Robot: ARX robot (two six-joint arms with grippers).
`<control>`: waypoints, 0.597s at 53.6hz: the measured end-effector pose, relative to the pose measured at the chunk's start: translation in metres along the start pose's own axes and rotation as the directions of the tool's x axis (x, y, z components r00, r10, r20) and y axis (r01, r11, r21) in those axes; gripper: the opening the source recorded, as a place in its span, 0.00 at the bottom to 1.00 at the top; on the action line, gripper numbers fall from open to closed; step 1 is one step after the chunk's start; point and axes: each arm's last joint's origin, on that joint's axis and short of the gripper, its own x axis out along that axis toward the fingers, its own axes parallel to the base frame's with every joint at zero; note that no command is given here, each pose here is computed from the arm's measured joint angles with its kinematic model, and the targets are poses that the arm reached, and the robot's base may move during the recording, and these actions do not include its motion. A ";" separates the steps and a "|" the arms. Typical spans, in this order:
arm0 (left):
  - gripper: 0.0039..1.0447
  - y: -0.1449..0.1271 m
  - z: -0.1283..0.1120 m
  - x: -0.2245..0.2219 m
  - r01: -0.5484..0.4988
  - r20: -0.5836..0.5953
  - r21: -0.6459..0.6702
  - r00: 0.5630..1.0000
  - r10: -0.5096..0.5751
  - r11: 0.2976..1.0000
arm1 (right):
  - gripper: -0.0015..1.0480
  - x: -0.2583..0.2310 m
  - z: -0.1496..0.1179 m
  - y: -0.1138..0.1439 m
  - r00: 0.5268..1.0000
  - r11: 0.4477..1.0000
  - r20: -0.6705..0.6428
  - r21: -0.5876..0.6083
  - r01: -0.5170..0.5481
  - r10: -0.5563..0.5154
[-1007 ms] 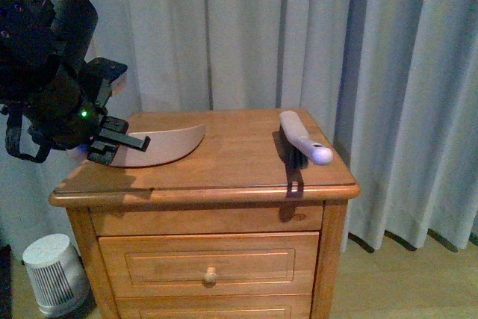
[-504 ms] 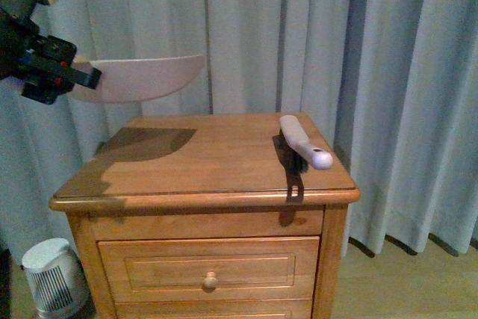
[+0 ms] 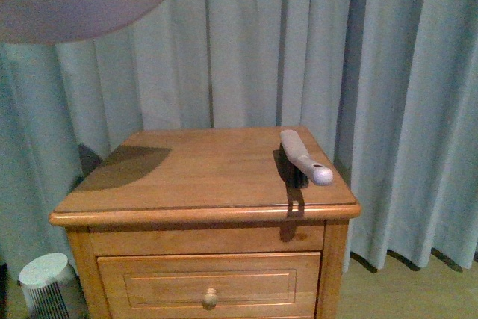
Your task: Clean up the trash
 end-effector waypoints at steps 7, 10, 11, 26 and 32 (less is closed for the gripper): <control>0.28 0.000 0.000 -0.033 -0.020 0.068 -0.011 0.997 0.021 1.000 | 0.93 0.000 0.000 0.000 1.000 1.000 0.000 0.000 0.000 0.000; 0.28 -0.003 -0.002 -0.045 -0.020 0.087 -0.019 0.996 0.021 1.000 | 0.93 0.000 0.000 0.000 1.000 1.000 0.000 0.000 0.000 0.000; 0.28 -0.004 -0.003 -0.050 -0.020 0.096 -0.019 0.995 0.021 1.000 | 0.93 0.000 0.000 0.000 1.000 1.000 0.000 0.000 0.000 0.000; 0.28 -0.023 -0.021 -0.101 0.004 0.162 -0.043 0.987 0.003 0.999 | 0.93 0.000 0.000 0.000 1.000 1.000 0.000 0.000 0.000 0.000; 0.28 -0.026 -0.030 -0.116 0.011 0.165 -0.056 0.986 -0.002 0.998 | 0.93 0.000 0.000 0.000 1.000 1.000 0.000 0.000 0.000 0.000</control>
